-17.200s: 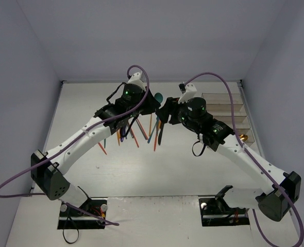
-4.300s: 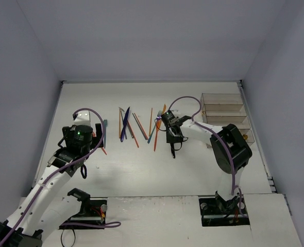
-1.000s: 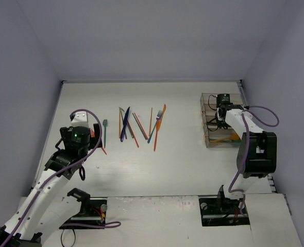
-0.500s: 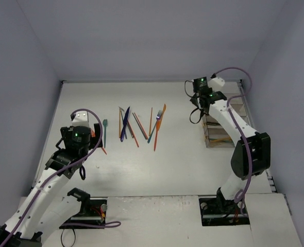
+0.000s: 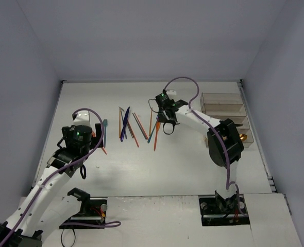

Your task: Sort the eating utensils into containers

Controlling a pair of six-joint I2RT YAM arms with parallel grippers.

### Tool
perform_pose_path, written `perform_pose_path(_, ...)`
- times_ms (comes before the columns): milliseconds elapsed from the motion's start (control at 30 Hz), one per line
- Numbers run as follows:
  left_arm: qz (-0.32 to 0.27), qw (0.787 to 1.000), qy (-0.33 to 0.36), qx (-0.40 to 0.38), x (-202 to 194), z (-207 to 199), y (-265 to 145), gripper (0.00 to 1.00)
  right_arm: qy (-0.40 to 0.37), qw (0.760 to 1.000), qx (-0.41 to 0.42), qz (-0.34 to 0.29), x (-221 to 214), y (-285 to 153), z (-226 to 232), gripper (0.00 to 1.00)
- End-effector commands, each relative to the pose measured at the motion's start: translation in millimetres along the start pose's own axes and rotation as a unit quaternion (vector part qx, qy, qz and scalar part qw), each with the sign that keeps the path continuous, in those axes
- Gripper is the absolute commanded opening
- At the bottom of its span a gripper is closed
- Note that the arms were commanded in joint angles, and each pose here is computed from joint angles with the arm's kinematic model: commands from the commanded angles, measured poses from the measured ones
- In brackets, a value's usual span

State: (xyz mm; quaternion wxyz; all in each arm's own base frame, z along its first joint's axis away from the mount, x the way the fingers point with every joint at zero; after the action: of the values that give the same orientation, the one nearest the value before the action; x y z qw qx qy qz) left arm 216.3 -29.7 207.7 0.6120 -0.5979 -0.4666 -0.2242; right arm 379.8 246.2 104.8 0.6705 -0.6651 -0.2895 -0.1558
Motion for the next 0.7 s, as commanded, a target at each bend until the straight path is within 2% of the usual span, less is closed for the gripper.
perform_pose_path(0,-0.024,1.000,-0.015,-0.010,18,-7,-2,0.95,0.010,1.000,0.000,-0.010,-9,-1,29,0.26)
perform_pose_path(100,-0.024,1.000,-0.015,-0.010,19,-7,-2,0.95,0.010,1.000,-0.001,-0.004,-21,2,42,0.26)
perform_pose_path(667,-0.022,1.000,-0.015,-0.012,18,-8,-2,0.96,0.032,0.998,-0.038,0.035,-68,17,43,0.25)
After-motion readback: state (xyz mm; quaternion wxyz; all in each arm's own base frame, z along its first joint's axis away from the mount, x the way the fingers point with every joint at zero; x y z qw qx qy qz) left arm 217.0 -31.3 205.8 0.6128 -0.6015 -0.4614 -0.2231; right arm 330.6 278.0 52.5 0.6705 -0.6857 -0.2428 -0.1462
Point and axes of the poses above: each gripper's point midway between its finger pads, its own y axis out along the fingers, its own z axis along the line the jaws close on, x = y × z, the point moved 4 cm from there along -y, back along the fingers, and after that the axes turned 15 degrees about -y, right-handed, at the moved point
